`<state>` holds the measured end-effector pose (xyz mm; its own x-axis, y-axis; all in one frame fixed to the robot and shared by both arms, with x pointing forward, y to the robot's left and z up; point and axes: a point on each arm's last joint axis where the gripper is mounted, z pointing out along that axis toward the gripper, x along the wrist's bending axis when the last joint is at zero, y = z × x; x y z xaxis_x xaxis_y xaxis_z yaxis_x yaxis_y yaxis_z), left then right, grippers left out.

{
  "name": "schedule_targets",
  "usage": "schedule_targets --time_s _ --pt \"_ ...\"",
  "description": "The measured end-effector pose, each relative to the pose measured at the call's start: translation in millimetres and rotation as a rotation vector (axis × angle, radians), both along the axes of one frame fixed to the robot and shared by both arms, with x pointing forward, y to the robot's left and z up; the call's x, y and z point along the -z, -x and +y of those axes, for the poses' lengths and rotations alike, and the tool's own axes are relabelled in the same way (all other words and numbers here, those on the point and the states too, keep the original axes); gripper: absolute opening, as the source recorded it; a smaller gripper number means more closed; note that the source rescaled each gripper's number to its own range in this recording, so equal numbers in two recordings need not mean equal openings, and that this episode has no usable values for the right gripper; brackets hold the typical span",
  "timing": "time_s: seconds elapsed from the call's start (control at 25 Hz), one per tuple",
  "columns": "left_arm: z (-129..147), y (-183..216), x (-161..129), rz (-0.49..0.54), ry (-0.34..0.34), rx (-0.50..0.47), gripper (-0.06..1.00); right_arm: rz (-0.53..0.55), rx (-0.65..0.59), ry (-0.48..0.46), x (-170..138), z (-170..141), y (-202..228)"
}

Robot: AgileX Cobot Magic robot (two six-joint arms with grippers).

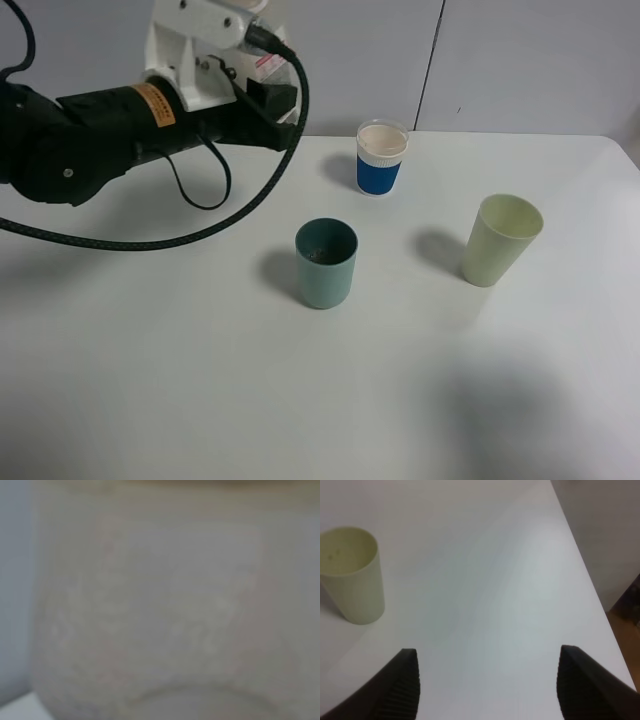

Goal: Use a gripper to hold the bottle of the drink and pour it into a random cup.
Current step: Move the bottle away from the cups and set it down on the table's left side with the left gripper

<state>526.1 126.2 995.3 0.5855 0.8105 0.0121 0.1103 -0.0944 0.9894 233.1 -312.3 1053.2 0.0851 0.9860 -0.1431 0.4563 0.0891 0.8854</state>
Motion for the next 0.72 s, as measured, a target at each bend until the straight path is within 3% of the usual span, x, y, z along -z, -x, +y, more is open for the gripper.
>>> schedule_targets --time_s 0.44,0.72 --pt "69.8 21.6 50.8 0.106 -0.027 -0.155 0.00 0.000 0.000 0.000 0.0 0.0 0.0" --pt "88.4 32.9 80.6 0.133 -0.060 -0.124 0.00 0.000 0.000 0.000 0.0 0.0 0.0"
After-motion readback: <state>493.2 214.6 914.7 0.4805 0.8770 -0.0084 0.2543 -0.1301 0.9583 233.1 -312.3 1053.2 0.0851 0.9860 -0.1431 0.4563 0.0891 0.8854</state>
